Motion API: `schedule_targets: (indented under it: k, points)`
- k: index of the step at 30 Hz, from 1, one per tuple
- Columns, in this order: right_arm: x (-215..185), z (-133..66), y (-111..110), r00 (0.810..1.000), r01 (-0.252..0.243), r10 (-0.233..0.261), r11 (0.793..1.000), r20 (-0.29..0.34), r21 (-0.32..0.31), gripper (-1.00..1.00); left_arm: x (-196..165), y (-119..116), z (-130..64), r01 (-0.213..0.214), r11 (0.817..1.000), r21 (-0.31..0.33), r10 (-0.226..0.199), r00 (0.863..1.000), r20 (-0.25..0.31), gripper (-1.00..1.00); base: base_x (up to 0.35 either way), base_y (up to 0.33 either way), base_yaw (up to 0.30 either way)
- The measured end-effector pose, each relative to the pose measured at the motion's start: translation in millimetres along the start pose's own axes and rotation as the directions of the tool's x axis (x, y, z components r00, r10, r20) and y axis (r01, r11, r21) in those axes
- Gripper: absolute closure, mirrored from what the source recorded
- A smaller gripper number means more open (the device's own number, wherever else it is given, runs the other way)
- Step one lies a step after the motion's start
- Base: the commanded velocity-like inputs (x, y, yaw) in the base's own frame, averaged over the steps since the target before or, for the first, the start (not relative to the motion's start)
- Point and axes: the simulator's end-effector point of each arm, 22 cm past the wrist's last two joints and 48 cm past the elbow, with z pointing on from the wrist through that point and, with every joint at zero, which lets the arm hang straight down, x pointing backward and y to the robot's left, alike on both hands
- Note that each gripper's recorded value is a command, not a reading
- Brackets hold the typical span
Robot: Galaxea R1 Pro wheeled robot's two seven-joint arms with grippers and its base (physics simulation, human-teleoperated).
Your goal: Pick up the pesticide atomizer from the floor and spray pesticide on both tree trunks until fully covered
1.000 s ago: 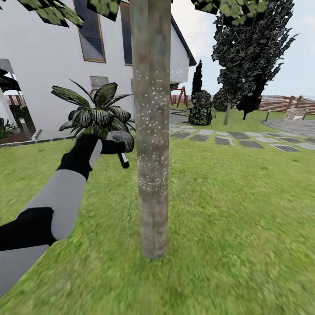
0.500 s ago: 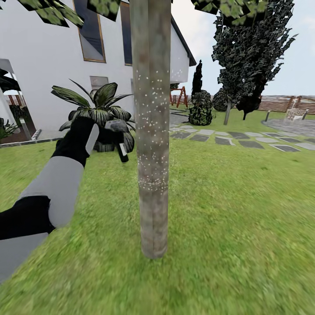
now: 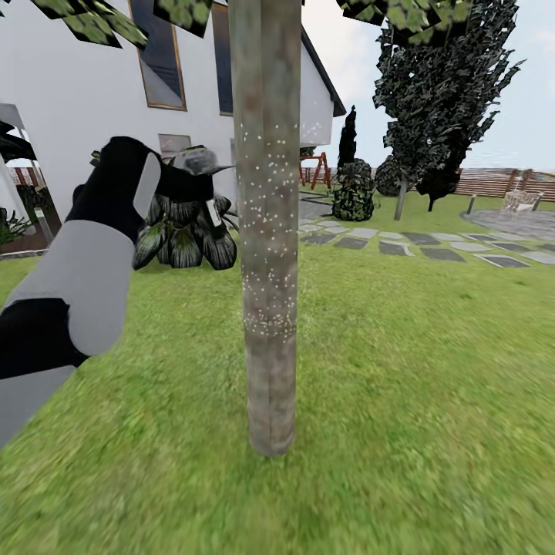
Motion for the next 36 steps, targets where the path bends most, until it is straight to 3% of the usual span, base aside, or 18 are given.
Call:
schedule_targets:
  k: [5, 12, 17, 20, 25, 34, 36]
  points:
    - [0, 0.1, 0, 1.0, 0.0, 0.0, 1.0, 0.0, 0.0, -1.0, 0, -7, 1.7, 0.001, 1.0, 0.01, -0.001, 1.0, -0.015, 1.0, 0.0, 0.0, 0.0]
    - [0, 0.1, 0, 1.0, 0.0, 0.0, 1.0, 0.0, 0.0, -1.0, 46, -15, 26.6, 0.032, 0.999, 0.03, -0.028, 0.991, -0.132, 1.0, 0.0, 0.0, 0.0]
    - [0, 0.1, 0, 1.0, 0.001, -0.001, 1.0, 0.0, 0.0, -1.0, 110, -13, 59.6, 0.051, 0.998, 0.034, -0.042, 0.97, -0.238, 1.0, 0.0, 0.0, 0.0]
    - [0, 0.1, 0, 1.0, 0.001, -0.001, 1.0, 0.0, 0.0, -1.0, 137, -12, 67.9, 0.063, 0.997, 0.035, -0.05, 0.958, -0.284, 1.0, 0.0, 0.0, 0.0]
    - [0, 0.0, 1, 1.0, 0.001, -0.001, 1.0, 0.0, -0.001, -1.0, 177, -11, 85.5, 0.061, 0.997, 0.041, -0.045, 0.952, -0.302, 1.0, 0.0, 0.0, 0.0]
    - [0, 0.0, 1, 1.0, 0.001, -0.001, 1.0, 0.0, -0.001, -1.0, 195, -8, 92.1, 0.057, 0.998, 0.04, -0.042, 0.954, -0.297, 1.0, 0.0, 0.0, 0.0]
    - [0, 0.1, 1, 1.0, 0.001, -0.001, 1.0, -0.001, -0.001, -1.0, 216, -5, 95.5, 0.055, 0.998, 0.035, -0.041, 0.946, -0.321, 1.0, 0.0, 0.0, 0.0]
